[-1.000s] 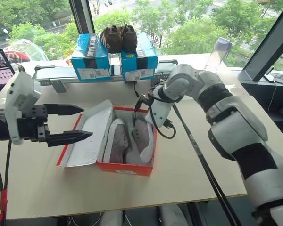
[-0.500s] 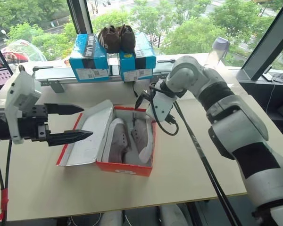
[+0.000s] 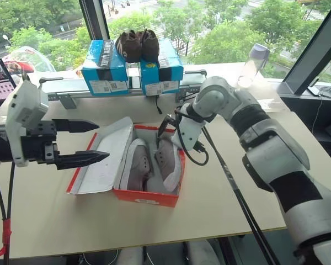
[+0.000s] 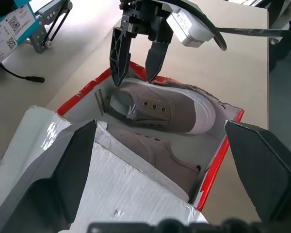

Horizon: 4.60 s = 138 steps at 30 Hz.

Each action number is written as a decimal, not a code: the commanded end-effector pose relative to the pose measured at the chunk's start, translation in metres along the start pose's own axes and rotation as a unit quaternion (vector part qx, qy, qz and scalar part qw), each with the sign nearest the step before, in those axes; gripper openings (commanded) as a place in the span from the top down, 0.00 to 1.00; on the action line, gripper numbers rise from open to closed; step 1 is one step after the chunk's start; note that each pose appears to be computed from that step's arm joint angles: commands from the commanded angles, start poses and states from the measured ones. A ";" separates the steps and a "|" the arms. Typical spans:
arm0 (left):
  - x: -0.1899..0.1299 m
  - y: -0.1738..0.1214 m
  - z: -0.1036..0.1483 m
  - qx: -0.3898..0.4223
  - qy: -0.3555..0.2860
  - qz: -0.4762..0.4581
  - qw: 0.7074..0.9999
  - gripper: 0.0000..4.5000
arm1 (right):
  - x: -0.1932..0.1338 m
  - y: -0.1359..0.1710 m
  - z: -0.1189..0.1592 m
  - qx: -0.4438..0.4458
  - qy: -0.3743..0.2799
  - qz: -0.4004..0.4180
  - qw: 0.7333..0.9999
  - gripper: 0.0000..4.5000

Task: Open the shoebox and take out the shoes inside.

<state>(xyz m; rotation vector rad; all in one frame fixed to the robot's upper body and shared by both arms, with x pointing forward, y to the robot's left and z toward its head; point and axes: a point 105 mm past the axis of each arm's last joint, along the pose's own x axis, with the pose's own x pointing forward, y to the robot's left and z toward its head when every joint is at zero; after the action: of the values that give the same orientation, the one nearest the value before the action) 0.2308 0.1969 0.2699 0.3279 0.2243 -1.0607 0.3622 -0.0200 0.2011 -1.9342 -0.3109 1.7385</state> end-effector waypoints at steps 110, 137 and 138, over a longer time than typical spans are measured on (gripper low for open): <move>0.014 0.010 0.014 0.041 -0.033 0.003 0.999 0.00 | 0.004 -0.029 0.012 0.066 -0.031 0.018 0.997 0.23; 0.006 -0.003 0.009 0.025 -0.032 0.040 0.998 0.00 | 0.044 -0.008 0.022 0.067 -0.030 0.141 0.987 1.00; 0.006 -0.002 0.009 0.025 -0.033 0.039 0.998 0.00 | 0.044 -0.008 0.022 0.070 -0.031 0.141 0.987 1.00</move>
<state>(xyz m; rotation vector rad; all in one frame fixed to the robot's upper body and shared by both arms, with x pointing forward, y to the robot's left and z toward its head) 0.2332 0.1894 0.2673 0.3205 0.1634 -0.9950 0.3523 0.0176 0.1834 -1.9140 -0.0092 1.8852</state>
